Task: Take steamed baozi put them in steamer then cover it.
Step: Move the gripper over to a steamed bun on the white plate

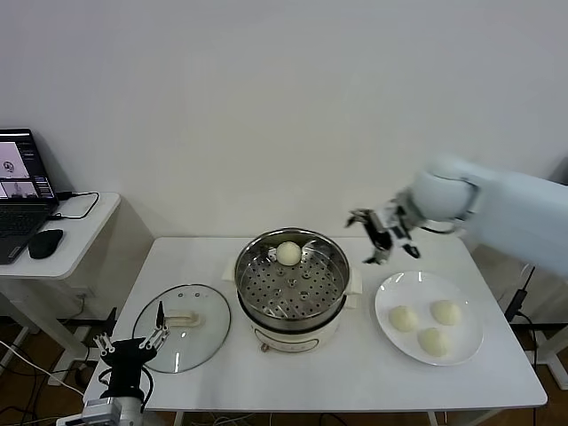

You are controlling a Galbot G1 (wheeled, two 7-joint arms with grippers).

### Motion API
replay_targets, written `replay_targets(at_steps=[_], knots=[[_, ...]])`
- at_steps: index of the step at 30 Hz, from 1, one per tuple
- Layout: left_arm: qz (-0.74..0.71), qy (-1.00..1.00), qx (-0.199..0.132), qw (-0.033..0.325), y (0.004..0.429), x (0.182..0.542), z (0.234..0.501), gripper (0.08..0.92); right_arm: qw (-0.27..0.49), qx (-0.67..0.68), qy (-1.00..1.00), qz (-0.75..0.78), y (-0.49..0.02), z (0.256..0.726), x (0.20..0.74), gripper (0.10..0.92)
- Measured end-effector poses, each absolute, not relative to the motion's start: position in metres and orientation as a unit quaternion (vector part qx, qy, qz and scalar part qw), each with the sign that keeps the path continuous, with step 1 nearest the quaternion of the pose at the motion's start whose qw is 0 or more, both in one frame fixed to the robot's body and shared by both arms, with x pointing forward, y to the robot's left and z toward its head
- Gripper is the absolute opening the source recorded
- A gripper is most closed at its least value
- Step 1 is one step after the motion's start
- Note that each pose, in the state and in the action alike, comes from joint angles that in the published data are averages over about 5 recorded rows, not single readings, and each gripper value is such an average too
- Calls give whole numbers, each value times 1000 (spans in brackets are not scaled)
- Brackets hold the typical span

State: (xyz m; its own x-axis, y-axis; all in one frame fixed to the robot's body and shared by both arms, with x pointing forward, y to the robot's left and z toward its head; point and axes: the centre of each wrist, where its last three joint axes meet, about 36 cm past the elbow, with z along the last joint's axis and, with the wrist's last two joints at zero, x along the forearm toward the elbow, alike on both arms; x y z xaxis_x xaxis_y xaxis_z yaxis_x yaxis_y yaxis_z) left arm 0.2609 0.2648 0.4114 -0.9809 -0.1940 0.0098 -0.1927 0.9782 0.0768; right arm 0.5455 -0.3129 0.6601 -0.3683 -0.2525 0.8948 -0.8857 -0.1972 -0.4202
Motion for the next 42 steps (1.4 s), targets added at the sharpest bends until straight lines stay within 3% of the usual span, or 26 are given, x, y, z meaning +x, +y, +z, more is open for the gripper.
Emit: replay_targets(at_steps=[16, 42], knots=[[-41, -994, 104, 6, 273, 262, 414, 823, 363, 474, -573, 561, -377, 561, 519, 823], [-45, -992, 119, 17, 282, 267, 404, 823, 392, 475, -570, 545, -363, 456, 572, 814]])
